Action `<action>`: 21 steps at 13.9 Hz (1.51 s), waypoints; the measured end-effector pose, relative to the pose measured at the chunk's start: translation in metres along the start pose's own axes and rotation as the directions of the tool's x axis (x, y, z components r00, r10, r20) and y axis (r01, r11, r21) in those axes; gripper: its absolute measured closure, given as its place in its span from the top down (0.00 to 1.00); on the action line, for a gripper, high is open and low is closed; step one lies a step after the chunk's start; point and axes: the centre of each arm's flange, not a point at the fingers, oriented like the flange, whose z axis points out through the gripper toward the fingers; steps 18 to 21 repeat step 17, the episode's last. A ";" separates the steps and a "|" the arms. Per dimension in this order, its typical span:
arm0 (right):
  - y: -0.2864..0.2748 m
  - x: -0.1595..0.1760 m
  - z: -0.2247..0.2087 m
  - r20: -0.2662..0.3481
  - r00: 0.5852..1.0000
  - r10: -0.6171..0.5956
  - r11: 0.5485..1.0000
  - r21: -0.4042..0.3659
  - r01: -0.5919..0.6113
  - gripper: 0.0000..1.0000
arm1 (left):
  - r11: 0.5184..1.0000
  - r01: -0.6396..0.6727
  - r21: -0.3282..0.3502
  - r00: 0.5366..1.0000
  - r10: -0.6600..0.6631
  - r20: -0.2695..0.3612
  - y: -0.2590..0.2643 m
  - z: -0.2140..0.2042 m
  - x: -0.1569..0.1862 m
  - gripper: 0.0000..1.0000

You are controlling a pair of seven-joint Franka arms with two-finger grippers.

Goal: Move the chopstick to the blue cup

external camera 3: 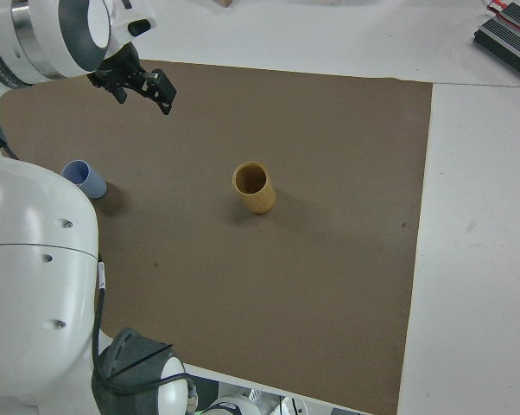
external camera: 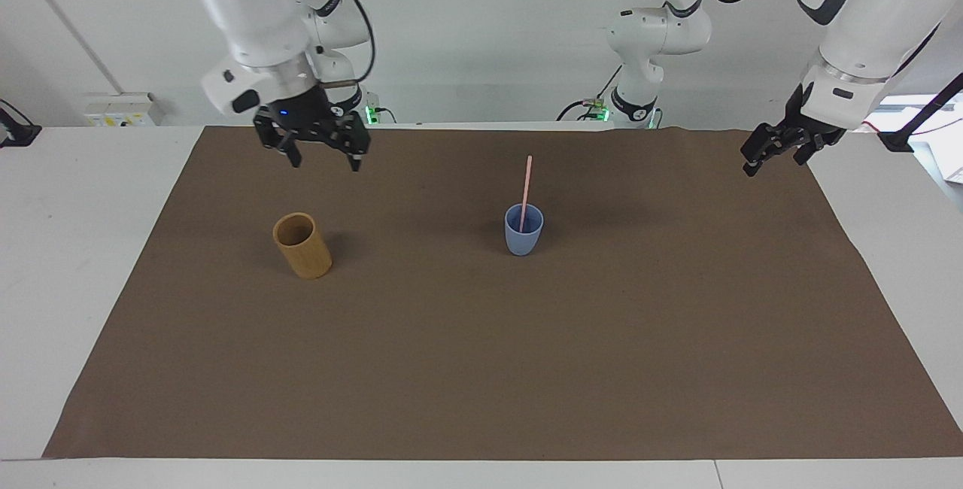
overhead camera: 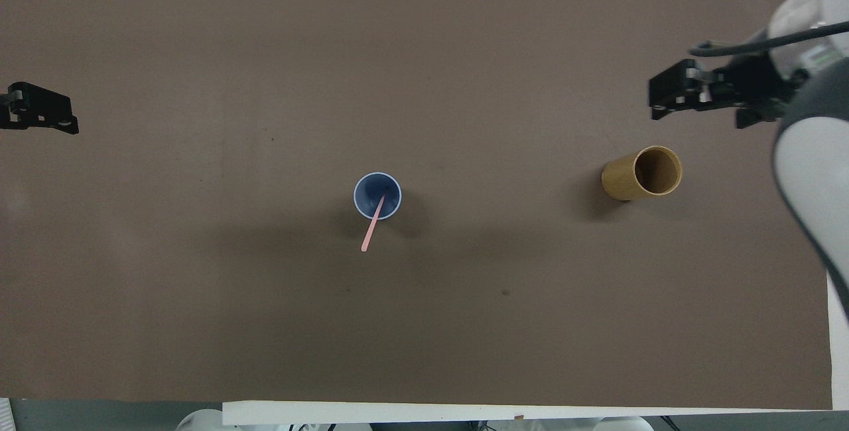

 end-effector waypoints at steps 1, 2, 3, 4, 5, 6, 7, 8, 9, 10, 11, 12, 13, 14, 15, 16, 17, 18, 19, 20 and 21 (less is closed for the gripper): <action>0.019 -0.006 -0.014 0.002 1.000 -0.021 0.999 -0.033 0.021 1.00 | 1.000 0.000 0.000 1.000 0.000 0.000 0.000 0.000 0.000 1.00; 0.033 -0.011 -0.021 0.011 0.999 -0.039 0.998 -0.049 0.039 1.00 | 1.000 0.000 0.000 1.000 0.000 0.000 0.000 0.000 0.000 1.00; 0.049 -0.011 -0.020 0.028 0.998 -0.056 0.997 -0.052 0.057 1.00 | 1.000 0.000 0.000 1.000 0.000 0.000 0.000 0.000 0.000 1.00; 0.065 -0.008 -0.014 0.043 0.996 -0.072 0.996 -0.051 0.074 1.00 | 1.000 0.000 0.000 1.000 0.000 0.000 0.000 0.000 0.000 1.00; 0.078 -0.005 -0.009 0.056 0.995 -0.082 0.995 -0.049 0.084 1.00 | 1.000 0.000 0.000 1.000 0.000 0.000 0.000 0.000 0.000 1.00; 0.088 -0.004 -0.004 0.074 0.994 -0.081 0.996 -0.043 0.084 1.00 | 1.000 0.000 0.000 1.000 0.000 0.000 0.000 0.000 0.000 1.00; 0.093 -0.004 0.000 0.093 0.993 -0.076 0.996 -0.031 0.079 1.00 | 1.000 0.000 0.000 1.000 0.000 0.000 0.000 0.000 0.000 1.00; 0.094 -0.005 0.002 0.104 0.992 -0.075 0.997 -0.016 0.077 1.00 | 1.000 0.000 0.000 1.000 0.000 0.000 0.000 0.000 0.000 1.00; 0.093 -0.007 0.002 0.106 0.991 -0.076 0.997 -0.009 0.078 1.00 | 1.000 0.000 0.000 1.000 0.000 0.000 0.000 0.000 0.000 1.00; 0.093 -0.012 0.000 0.105 0.991 -0.077 0.997 -0.009 0.079 1.00 | 1.000 0.000 0.000 1.000 0.000 0.000 0.000 0.000 0.000 1.00; 0.093 -0.017 -0.003 0.103 0.992 -0.077 0.997 -0.010 0.079 1.00 | 1.000 0.000 0.000 1.000 0.000 0.000 0.000 0.000 0.000 1.00; 0.094 -0.021 -0.005 0.101 0.992 -0.076 0.997 -0.011 0.078 1.00 | 1.000 0.000 0.000 1.000 0.000 0.000 0.000 0.000 0.000 1.00; 0.096 -0.024 -0.006 0.099 0.992 -0.072 0.997 -0.011 0.074 1.00 | 1.000 0.000 0.000 1.000 0.000 0.000 0.000 0.000 0.000 1.00; 0.100 -0.026 -0.006 0.100 0.993 -0.064 0.998 -0.012 0.066 1.00 | 1.000 0.000 0.000 1.000 0.000 0.000 0.000 0.000 0.000 1.00; 0.104 -0.026 -0.006 0.101 0.993 -0.055 0.998 -0.011 0.057 1.00 | 1.000 0.000 0.000 1.000 0.000 0.000 0.000 0.000 0.000 1.00; 0.107 -0.026 -0.005 0.102 0.994 -0.050 0.999 -0.011 0.051 1.00 | 1.000 0.000 0.000 1.000 0.000 0.000 0.000 0.000 0.000 1.00; 0.108 -0.026 -0.005 0.104 0.993 -0.048 0.999 -0.011 0.050 1.00 | 1.000 0.000 0.000 1.000 0.000 0.000 0.000 0.000 0.000 1.00; 0.108 -0.026 -0.005 0.104 0.993 -0.048 0.999 -0.011 0.050 1.00 | 1.000 0.000 0.000 1.000 0.000 0.000 0.000 0.000 0.000 1.00; 0.108 -0.026 -0.005 0.104 0.993 -0.048 0.999 -0.011 0.050 1.00 | 1.000 0.000 0.000 1.000 0.000 0.000 0.000 0.000 0.000 1.00; 0.108 -0.026 -0.005 0.104 0.993 -0.048 0.999 -0.011 0.050 1.00 | 1.000 0.000 0.000 1.000 0.000 0.000 0.000 0.000 0.000 1.00; 0.108 -0.026 -0.005 0.104 0.993 -0.048 0.999 -0.011 0.050 1.00 | 1.000 0.000 0.000 1.000 0.000 0.000 0.000 0.000 0.000 1.00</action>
